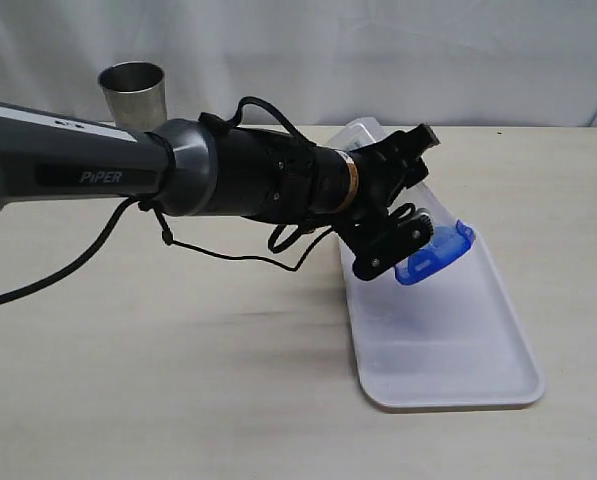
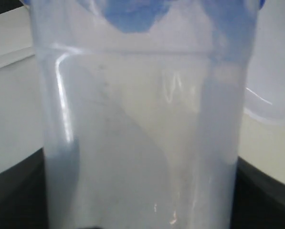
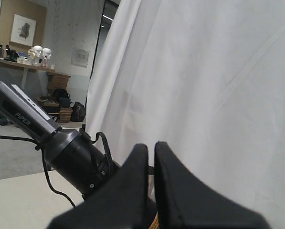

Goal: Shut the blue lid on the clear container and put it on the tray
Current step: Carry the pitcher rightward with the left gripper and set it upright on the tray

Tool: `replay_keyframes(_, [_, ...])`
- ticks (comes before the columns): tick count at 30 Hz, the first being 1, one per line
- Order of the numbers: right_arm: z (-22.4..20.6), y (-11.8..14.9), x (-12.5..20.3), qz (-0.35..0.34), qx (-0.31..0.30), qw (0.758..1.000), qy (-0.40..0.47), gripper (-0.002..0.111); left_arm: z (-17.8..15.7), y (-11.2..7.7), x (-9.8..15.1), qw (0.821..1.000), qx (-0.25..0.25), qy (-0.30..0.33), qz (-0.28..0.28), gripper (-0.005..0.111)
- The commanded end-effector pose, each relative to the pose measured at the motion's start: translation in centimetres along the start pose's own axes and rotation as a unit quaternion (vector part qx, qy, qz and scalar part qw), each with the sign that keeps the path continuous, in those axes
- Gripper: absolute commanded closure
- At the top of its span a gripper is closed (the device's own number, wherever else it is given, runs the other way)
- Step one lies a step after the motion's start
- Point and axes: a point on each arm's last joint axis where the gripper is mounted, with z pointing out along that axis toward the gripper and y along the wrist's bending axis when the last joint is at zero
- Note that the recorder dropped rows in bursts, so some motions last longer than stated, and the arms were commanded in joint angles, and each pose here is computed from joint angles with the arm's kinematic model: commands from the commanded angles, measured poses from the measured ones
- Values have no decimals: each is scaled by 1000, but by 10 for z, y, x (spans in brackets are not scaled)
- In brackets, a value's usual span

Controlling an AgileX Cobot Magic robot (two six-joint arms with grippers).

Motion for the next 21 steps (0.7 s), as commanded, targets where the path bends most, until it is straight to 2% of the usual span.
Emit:
replay_keyframes(1, [-1,0,0,1,2,1000,-4,103,-1,4,-2,1000,7,10,18,107])
replay_keyframes(7, [-1,0,0,1,1,1000,-3,103,-1,6,-6,1000,1,3,8,107])
replay_keyframes(12, [-1,0,0,1,1,1000,-3,103,-1,9,-9,999,-14,-12,-32,107])
replay_keyframes(15, [-1,0,0,1,1,1000,-3,103,-1,11,-11,995,-24,-25,-92,107])
replay_keyframes(17, [-1,0,0,1,1,1000,-3,103,-1,14,-13,986,-34,-42,-158,107])
replay_keyframes(20, [-1,0,0,1,1,1000,-3,103,-3,20,-19,953,-53,-88,-284,107])
replay_keyframes(21, [-1,0,0,1,1,1000,-3,103,-3,22,-21,936,-61,-113,-327,107])
